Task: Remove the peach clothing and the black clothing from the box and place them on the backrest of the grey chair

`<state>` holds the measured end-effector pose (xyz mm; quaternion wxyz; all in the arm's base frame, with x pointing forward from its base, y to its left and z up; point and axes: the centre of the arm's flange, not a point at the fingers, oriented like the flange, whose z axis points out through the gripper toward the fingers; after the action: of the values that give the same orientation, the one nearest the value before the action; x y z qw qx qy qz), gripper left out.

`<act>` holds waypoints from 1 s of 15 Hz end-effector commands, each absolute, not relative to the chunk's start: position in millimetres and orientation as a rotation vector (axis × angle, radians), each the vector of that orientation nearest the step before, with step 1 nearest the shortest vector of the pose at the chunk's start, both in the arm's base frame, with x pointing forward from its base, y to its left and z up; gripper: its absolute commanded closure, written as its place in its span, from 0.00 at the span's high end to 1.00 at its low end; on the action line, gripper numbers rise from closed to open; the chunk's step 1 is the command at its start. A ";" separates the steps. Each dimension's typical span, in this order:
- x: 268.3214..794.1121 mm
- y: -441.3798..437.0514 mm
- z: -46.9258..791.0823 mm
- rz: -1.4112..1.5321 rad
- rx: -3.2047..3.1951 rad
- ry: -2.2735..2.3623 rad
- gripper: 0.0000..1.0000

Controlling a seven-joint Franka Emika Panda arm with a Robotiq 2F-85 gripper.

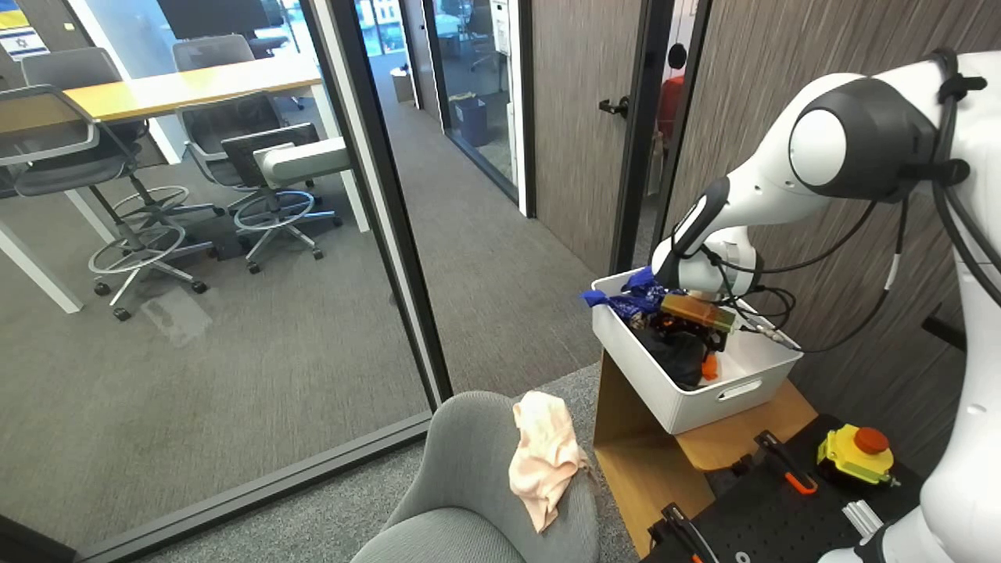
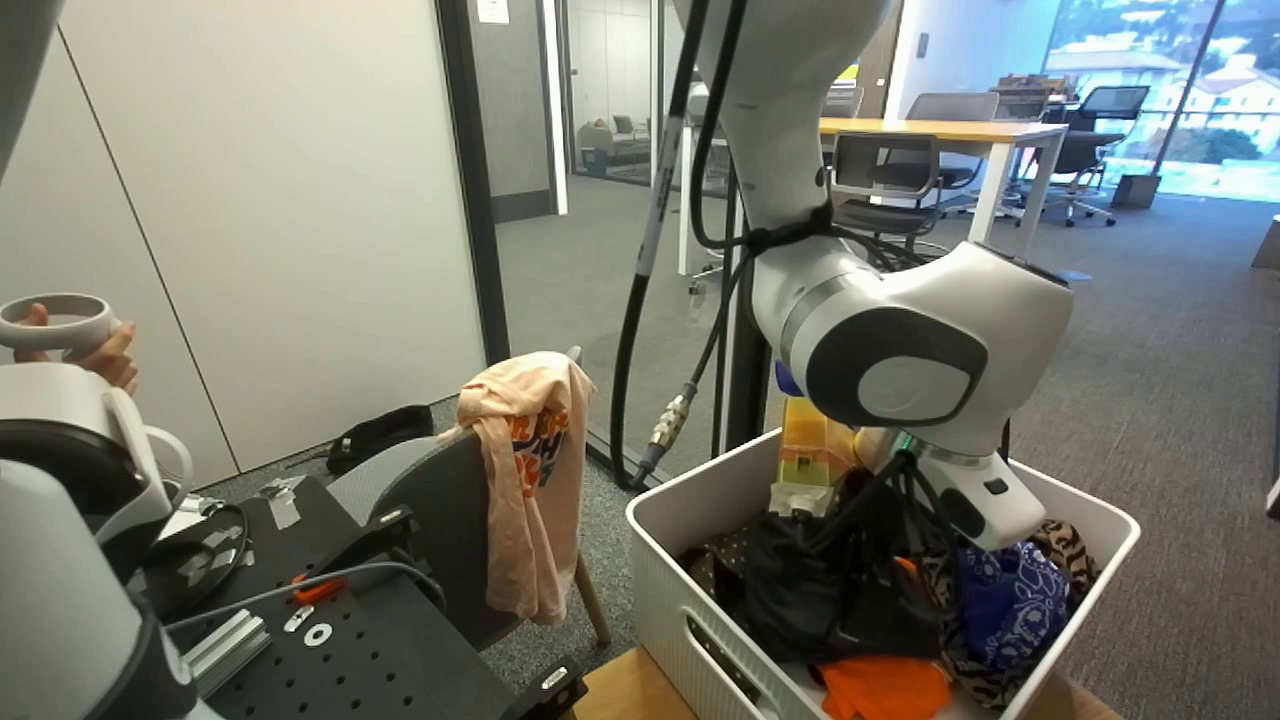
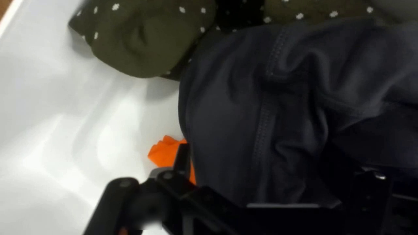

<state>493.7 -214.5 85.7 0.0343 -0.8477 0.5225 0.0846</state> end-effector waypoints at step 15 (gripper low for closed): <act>503.8 -222.7 75.6 0.232 -2.561 1.661 1.00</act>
<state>496.8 -217.3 78.3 0.0336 -0.8426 0.5307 0.0856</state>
